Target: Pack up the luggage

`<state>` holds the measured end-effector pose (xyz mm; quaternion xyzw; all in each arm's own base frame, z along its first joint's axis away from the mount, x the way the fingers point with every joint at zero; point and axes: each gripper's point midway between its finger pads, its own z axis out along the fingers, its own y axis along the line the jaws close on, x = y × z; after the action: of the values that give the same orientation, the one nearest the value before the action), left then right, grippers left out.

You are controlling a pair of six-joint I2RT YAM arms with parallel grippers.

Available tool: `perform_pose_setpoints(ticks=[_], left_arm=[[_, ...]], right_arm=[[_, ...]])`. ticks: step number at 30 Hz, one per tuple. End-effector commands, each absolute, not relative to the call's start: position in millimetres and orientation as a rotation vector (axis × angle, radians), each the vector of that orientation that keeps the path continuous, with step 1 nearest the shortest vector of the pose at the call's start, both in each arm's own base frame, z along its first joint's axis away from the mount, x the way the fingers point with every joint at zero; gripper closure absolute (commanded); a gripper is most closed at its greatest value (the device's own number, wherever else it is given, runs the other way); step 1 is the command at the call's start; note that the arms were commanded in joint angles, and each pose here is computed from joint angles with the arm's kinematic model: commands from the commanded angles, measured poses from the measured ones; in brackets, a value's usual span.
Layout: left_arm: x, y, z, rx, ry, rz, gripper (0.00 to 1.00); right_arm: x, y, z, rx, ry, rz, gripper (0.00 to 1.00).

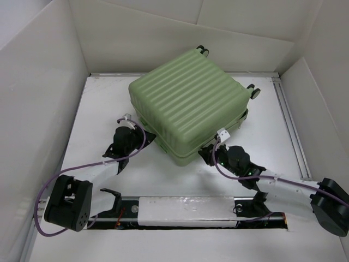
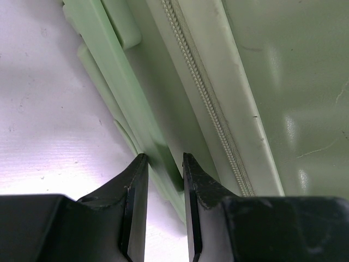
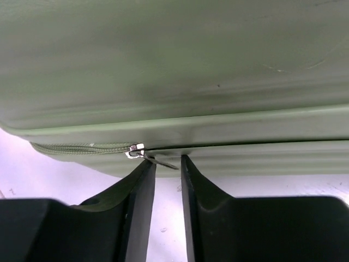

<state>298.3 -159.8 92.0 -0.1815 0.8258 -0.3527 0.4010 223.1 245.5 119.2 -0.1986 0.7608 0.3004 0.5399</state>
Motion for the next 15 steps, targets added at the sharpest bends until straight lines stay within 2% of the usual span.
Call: perform_pose_setpoints(ticks=[1, 8, 12, 15], left_arm=[[286.0, -176.6, 110.1, -0.279, 2.039, -0.988, 1.00], [279.4, -177.7, 112.4, -0.244, 2.014, -1.011, 1.00], [273.8, -186.3, 116.1, -0.230, 2.004, -1.048, 1.00], [268.7, -207.5, 124.7, -0.180, 1.989, -1.045, 1.00]], right_arm=[[235.1, 262.8, 168.3, -0.426, 1.663, 0.789, 0.70], [226.4, 276.0, 179.1, -0.389, 1.640, 0.839, 0.99], [205.9, 288.9, 193.1, -0.389, 1.634, 0.918, 1.00], [174.6, 297.8, 174.3, -0.424, 1.731, 0.944, 1.00]])
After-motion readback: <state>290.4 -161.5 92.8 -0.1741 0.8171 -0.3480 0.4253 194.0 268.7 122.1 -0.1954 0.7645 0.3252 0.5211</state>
